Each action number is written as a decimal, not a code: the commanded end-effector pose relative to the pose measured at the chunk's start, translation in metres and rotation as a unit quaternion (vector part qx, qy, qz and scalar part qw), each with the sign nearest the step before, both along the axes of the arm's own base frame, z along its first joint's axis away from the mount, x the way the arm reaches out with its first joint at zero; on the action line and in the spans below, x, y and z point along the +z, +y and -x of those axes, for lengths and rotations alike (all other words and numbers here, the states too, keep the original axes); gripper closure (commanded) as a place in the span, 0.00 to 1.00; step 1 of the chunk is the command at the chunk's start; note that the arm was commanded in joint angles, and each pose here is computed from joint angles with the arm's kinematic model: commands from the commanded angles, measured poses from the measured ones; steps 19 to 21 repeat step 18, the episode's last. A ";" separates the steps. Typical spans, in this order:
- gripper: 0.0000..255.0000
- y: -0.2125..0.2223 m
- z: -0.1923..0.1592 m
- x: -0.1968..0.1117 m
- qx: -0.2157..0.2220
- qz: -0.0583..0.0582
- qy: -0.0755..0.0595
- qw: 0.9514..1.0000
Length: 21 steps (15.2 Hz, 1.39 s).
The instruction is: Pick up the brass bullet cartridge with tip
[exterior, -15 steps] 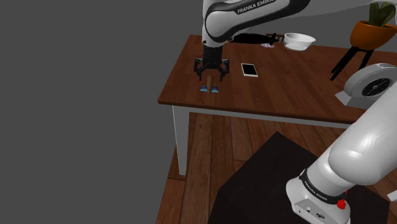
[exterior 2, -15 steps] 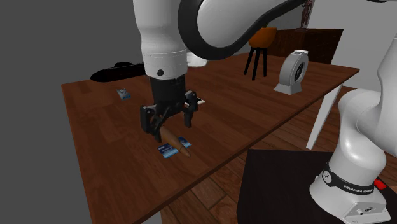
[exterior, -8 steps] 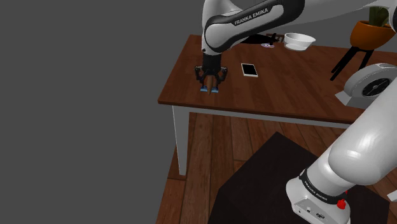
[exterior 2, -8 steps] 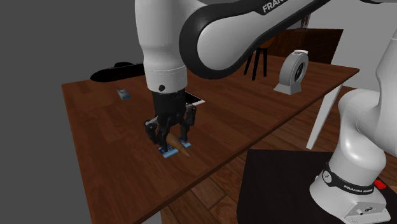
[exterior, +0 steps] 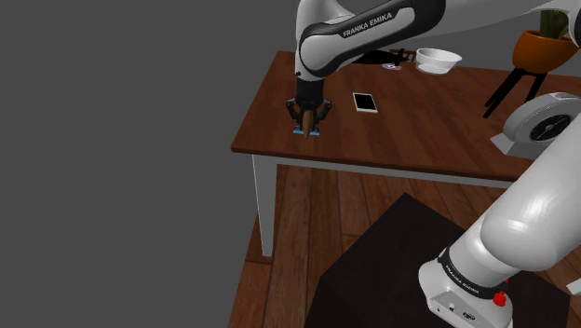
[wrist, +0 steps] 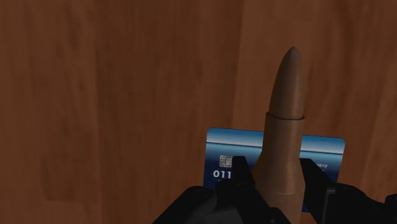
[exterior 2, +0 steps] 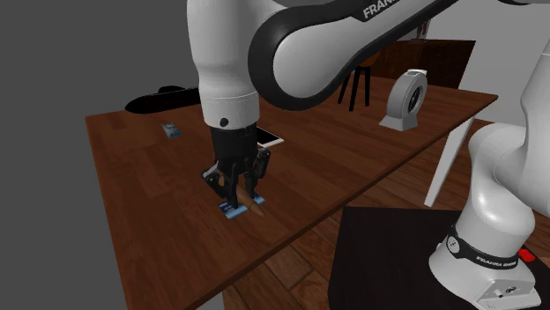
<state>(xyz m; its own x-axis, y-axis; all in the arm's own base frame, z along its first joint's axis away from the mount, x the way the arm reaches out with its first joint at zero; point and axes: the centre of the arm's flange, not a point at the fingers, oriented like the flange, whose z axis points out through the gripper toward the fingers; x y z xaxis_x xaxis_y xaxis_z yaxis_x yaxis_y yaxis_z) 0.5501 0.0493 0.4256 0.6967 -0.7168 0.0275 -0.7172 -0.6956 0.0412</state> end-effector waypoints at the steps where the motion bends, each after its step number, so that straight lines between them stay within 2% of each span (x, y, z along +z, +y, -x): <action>1: 1.00 0.001 0.000 0.000 0.000 0.000 0.000 1.000; 16: 1.00 0.001 0.000 0.079 0.000 0.000 0.000 1.000; 21: 1.00 0.001 0.000 0.080 0.000 0.000 0.000 1.000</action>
